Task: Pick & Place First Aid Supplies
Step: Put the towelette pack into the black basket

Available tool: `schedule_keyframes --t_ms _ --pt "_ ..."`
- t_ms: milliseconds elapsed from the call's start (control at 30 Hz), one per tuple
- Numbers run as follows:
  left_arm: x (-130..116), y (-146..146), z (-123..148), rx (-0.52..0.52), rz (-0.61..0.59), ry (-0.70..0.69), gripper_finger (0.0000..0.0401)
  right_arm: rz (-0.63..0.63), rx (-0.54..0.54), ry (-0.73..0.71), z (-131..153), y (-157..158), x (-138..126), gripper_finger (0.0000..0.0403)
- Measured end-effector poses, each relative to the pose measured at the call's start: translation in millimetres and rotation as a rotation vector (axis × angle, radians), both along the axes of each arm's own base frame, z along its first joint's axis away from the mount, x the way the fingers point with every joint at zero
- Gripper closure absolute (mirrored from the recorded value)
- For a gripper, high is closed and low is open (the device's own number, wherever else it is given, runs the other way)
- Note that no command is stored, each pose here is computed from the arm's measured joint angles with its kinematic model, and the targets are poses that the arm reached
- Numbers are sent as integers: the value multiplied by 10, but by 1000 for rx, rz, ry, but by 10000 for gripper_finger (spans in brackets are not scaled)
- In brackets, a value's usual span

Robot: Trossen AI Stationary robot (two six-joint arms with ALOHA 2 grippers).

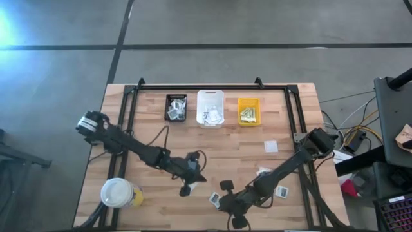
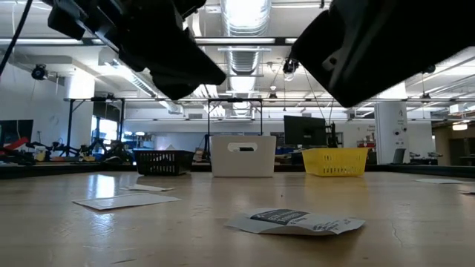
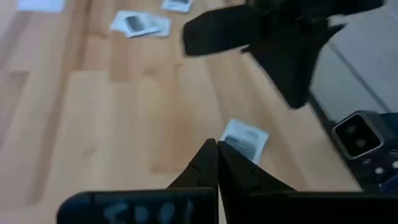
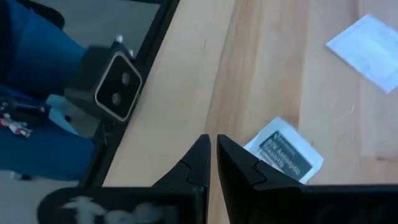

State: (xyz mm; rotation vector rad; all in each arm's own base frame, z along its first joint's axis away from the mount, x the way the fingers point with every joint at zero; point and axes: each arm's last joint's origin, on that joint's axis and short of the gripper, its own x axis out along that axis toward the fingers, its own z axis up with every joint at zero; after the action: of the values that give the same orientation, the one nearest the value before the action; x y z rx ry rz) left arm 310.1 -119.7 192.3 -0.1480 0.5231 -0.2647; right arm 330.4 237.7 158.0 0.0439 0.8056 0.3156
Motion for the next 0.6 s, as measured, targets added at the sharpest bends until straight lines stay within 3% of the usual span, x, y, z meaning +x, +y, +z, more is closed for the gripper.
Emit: schedule_keyframes --t_ms 333,600 --pt "164 -304 -158 17 -72 -3 401 -5 0 28 -197 64 7 376" --pt "220 -457 -311 26 -103 17 401 4 13 13 -198 95 10 376"
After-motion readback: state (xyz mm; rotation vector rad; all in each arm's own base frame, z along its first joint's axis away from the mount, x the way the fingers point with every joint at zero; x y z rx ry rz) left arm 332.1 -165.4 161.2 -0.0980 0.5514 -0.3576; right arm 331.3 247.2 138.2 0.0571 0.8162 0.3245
